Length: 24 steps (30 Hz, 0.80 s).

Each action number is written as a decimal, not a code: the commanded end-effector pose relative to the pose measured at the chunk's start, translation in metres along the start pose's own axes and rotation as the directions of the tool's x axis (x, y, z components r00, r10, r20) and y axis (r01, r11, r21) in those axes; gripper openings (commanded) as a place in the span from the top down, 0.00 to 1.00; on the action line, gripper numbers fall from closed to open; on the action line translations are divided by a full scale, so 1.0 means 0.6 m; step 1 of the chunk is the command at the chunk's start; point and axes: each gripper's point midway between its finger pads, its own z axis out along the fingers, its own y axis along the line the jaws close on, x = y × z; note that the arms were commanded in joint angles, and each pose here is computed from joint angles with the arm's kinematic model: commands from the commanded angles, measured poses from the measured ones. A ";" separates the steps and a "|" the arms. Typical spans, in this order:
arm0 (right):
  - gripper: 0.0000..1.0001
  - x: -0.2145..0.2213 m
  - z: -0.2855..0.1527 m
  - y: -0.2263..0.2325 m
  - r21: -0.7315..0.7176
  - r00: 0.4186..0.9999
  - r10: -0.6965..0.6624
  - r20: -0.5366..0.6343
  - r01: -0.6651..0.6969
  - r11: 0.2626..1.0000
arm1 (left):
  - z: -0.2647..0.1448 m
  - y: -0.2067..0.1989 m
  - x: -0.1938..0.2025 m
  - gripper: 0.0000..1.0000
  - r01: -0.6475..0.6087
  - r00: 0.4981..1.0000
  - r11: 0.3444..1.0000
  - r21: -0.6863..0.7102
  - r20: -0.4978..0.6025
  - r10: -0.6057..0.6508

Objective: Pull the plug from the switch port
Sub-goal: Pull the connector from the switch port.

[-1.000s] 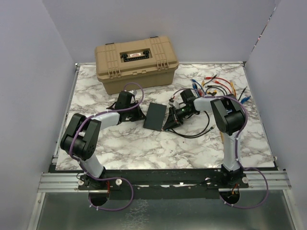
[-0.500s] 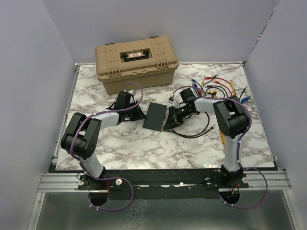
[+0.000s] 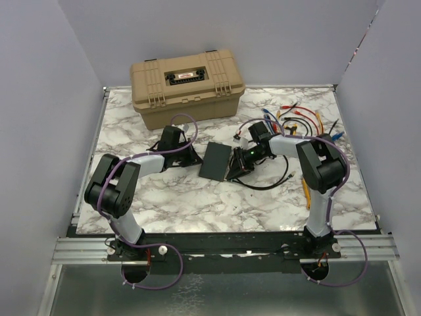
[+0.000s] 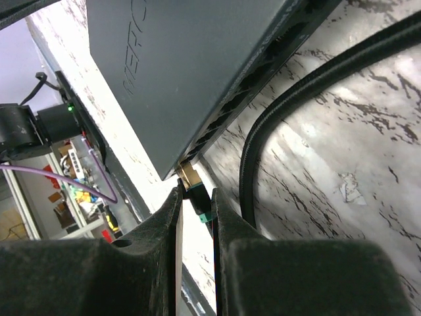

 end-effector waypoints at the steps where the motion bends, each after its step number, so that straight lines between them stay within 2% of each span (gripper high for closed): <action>1: 1.00 0.097 -0.025 -0.071 0.237 0.981 0.140 -0.135 -0.106 0.966 | -0.035 0.198 0.174 1.00 -0.007 0.955 0.900 -0.436 -0.270 -0.123; 7: 1.00 0.102 -0.040 -0.086 0.316 0.981 0.141 -0.132 -0.093 0.944 | -0.034 0.197 0.172 1.00 -0.002 0.956 0.899 -0.438 -0.263 -0.126; 12: 1.00 0.106 -0.046 -0.085 0.329 0.982 0.136 -0.130 -0.087 0.940 | -0.034 0.195 0.171 1.00 -0.001 0.957 0.901 -0.435 -0.262 -0.125; 16: 1.00 0.099 -0.046 -0.075 0.304 0.986 0.116 -0.120 -0.075 0.950 | -0.030 0.166 0.157 1.00 -0.002 0.961 0.934 -0.358 -0.258 -0.097; 17: 1.00 0.096 -0.046 -0.074 0.301 0.987 0.110 -0.118 -0.070 0.951 | -0.029 0.150 0.148 0.97 -0.001 0.965 0.947 -0.322 -0.250 -0.084; 22: 1.00 0.069 -0.040 -0.059 0.252 0.993 0.079 -0.091 -0.054 0.966 | -0.026 0.047 0.103 0.49 -0.121 0.973 0.983 -0.136 -0.212 0.090; 24: 1.00 0.060 -0.035 -0.054 0.231 0.993 0.076 -0.093 -0.053 0.972 | -0.023 0.008 0.091 0.42 -0.164 0.970 0.983 -0.087 -0.194 0.145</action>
